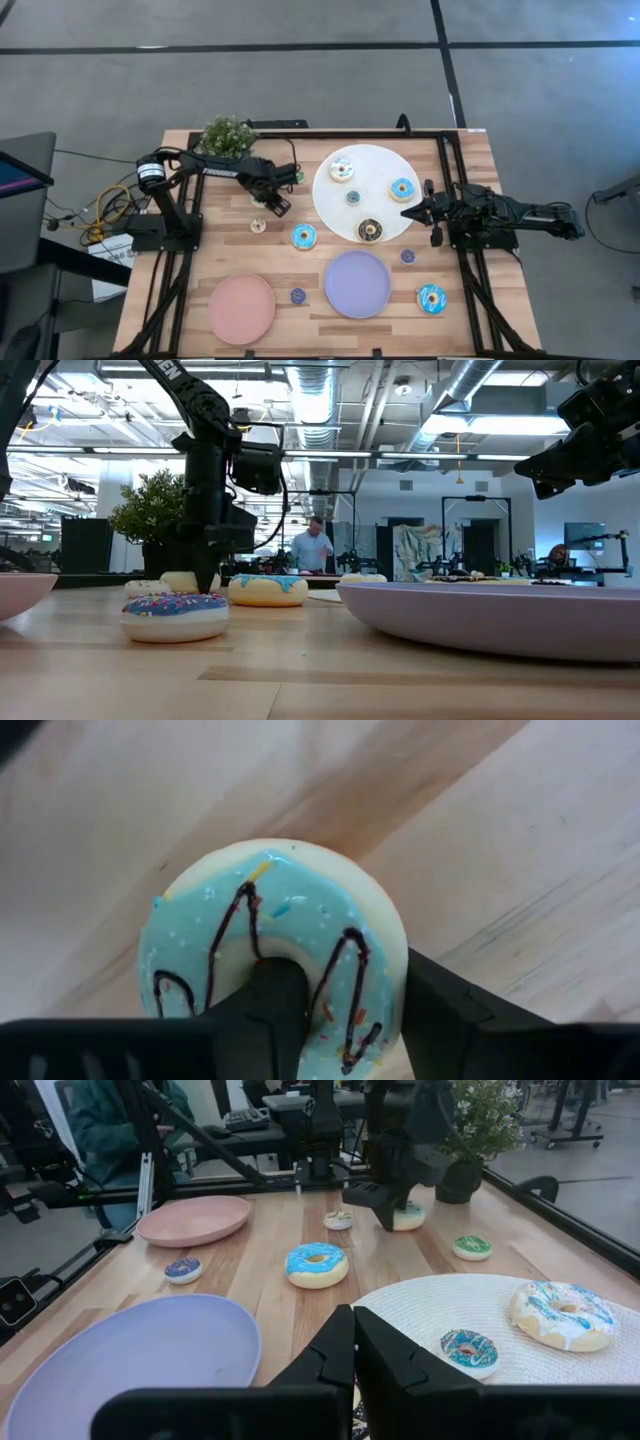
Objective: Pick & Place donuts
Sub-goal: Put the big light green donut on the pink plate
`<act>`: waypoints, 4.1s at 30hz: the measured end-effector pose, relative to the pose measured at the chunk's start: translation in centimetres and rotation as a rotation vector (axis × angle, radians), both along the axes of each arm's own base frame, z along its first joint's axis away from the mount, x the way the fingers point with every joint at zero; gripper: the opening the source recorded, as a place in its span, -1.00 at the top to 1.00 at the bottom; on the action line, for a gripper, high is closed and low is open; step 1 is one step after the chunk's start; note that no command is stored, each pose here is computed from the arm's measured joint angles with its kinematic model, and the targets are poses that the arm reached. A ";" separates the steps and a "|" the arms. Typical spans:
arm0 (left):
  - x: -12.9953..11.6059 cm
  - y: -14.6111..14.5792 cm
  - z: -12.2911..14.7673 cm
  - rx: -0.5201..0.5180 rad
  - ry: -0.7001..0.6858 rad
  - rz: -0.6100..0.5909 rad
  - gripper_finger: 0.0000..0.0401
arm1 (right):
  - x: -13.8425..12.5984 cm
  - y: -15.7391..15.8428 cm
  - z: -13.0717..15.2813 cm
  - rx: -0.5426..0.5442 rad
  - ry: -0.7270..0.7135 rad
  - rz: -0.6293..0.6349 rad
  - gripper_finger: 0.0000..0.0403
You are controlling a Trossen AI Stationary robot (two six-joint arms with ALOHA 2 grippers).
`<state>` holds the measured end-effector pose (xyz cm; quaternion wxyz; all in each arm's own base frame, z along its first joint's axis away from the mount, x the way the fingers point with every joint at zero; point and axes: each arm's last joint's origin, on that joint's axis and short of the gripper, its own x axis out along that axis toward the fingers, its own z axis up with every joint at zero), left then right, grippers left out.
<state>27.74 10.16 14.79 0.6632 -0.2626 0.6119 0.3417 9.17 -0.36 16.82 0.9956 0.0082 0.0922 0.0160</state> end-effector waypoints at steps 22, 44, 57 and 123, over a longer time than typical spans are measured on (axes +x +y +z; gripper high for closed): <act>-0.7 -16.2 9.4 0.027 -0.300 0.338 0.36 | 0.0 0.0 0.0 0.000 0.001 0.000 1.00; -7.0 -29.8 7.3 -0.100 -0.243 0.300 0.36 | 0.0 0.0 0.0 0.000 0.000 0.000 1.00; -9.3 -33.6 5.0 -0.136 -0.116 0.188 0.36 | 0.0 0.0 0.0 0.000 -0.001 0.000 1.00; -9.3 -35.5 2.1 -0.192 0.032 0.020 0.02 | 0.0 0.0 0.0 0.000 -0.002 0.000 1.00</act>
